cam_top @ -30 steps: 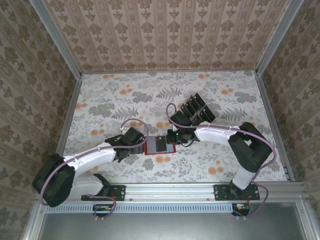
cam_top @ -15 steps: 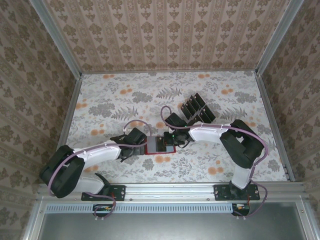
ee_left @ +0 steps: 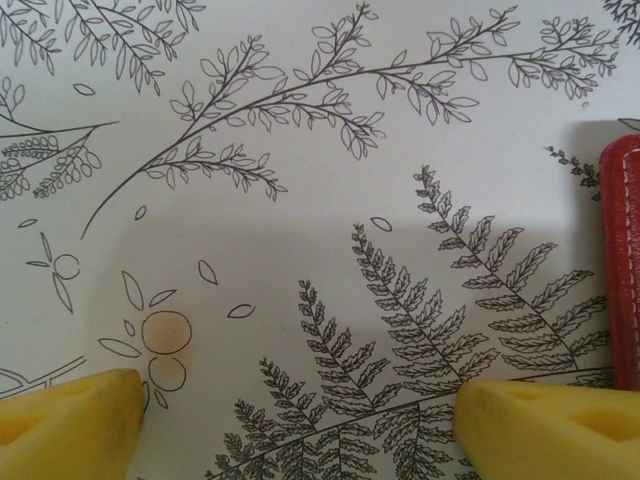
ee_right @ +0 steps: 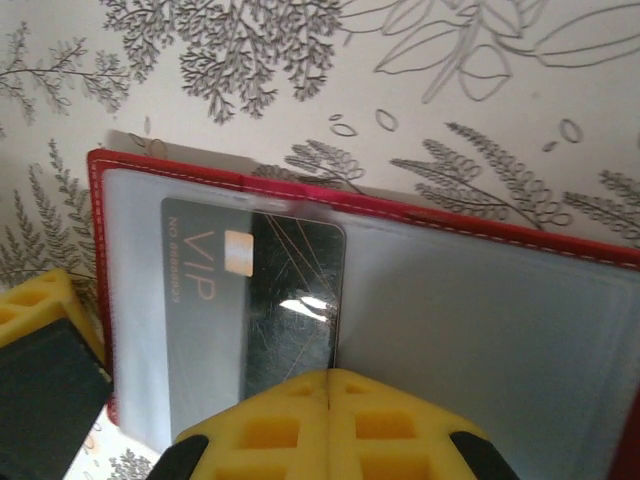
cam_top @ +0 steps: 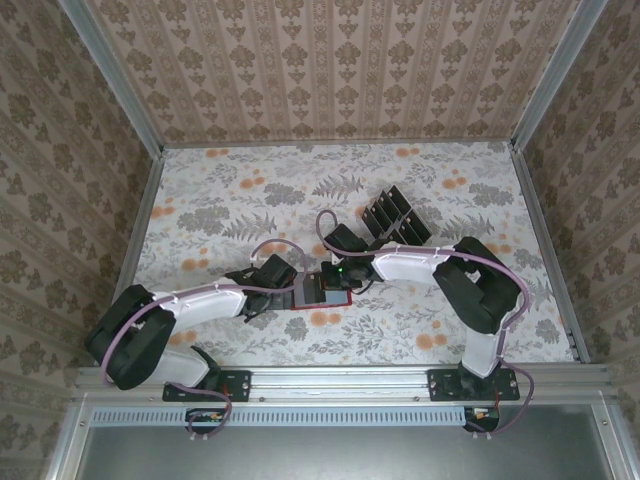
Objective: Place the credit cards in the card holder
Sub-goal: Insert the credit card into the card slot.
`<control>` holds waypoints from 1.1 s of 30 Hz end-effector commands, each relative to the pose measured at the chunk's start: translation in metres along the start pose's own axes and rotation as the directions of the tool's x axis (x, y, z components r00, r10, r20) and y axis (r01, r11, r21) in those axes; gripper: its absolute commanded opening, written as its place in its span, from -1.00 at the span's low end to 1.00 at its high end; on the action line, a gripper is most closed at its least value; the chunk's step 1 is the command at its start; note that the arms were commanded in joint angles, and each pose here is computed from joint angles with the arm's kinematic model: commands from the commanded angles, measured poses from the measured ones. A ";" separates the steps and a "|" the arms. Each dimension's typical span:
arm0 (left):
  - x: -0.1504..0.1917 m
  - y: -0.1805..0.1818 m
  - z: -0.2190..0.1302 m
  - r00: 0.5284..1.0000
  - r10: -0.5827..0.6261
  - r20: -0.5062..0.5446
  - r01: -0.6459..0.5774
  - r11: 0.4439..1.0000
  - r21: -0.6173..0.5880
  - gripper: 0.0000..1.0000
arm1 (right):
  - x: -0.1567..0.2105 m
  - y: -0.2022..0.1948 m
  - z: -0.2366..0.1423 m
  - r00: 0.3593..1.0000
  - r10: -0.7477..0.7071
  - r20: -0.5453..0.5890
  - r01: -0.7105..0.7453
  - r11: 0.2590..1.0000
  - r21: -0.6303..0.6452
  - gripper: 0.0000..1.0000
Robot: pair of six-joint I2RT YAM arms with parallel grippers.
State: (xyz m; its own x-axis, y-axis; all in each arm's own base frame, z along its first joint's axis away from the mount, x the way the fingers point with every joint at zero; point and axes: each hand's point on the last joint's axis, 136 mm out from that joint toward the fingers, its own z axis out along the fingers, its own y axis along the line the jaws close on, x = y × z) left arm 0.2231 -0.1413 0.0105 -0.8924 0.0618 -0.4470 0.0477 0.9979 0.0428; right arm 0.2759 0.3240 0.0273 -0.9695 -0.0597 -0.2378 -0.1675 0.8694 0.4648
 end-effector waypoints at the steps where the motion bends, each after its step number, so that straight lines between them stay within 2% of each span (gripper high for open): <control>1: 0.010 0.000 0.015 1.000 0.002 -0.031 -0.003 1.000 -0.011 0.92 | -0.004 0.020 0.004 1.000 0.002 -0.004 -0.002 0.998 -0.060 -0.92; 10: 0.011 -0.004 0.018 0.999 0.009 -0.034 -0.009 1.000 -0.007 0.92 | 0.001 0.040 0.013 0.999 -0.007 -0.031 0.004 0.994 -0.106 -0.92; 14: 0.011 -0.006 0.016 0.999 0.011 -0.032 -0.011 1.000 -0.004 0.92 | -0.001 0.043 0.005 1.000 -0.015 -0.011 0.014 0.994 -0.109 -0.92; 22: 0.003 0.001 0.003 1.000 0.005 0.006 -0.005 1.000 -0.012 0.92 | -0.008 0.024 -0.027 0.997 -0.051 0.057 0.052 0.999 -0.009 -0.90; 26: 0.000 0.008 -0.002 1.000 -0.001 0.018 0.001 1.000 -0.023 0.92 | -0.008 0.003 -0.029 0.996 -0.064 0.058 0.059 0.995 0.085 -0.91; 33: 0.003 0.016 0.004 1.000 -0.006 0.004 0.006 0.999 -0.044 0.93 | -0.007 -0.007 -0.017 0.998 -0.050 0.036 0.046 0.993 0.107 -0.91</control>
State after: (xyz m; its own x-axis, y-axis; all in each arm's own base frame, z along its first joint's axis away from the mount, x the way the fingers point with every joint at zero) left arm 0.2233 -0.1364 0.0147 -0.8880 0.0513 -0.4569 0.0360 0.9985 0.0420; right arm 0.2833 0.3208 0.0552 -0.9460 -0.0682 -0.3168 -0.2022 0.8881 0.4127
